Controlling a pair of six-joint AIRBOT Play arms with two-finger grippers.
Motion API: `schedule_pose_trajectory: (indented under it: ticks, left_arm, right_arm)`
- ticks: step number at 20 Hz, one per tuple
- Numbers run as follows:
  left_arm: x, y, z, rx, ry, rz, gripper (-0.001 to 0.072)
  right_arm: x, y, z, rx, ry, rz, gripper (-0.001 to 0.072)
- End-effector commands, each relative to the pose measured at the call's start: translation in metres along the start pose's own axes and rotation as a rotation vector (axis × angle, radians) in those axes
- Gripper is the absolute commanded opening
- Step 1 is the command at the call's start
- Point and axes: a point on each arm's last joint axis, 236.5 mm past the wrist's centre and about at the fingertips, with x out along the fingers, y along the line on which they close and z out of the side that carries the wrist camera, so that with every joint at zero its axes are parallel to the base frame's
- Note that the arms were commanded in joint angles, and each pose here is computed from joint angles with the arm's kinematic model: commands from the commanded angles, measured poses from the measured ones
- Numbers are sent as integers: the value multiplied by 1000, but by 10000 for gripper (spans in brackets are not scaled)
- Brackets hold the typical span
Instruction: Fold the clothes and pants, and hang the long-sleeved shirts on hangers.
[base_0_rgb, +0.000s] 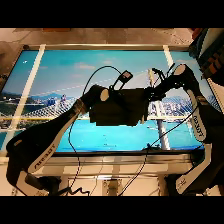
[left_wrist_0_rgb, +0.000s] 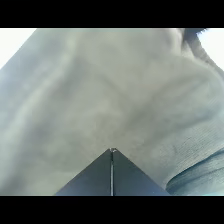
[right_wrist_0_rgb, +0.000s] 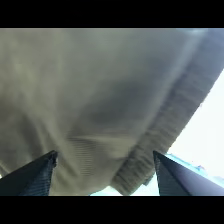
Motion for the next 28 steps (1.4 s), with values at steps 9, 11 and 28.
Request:
schedule_pose_trajectory:
  ticks: [9,11,28]
  left_arm:
    - [-62,39,-18,-63,99,14,10]
    - [-63,41,-21,-70,111,13,11]
    - [-66,34,-38,-71,181,-15,10]
  right_arm:
    - [-1,-63,-4,108,25,-376,585]
    - [0,-69,3,159,-14,-309,535]
    - [-82,-104,-56,227,-39,-78,32]
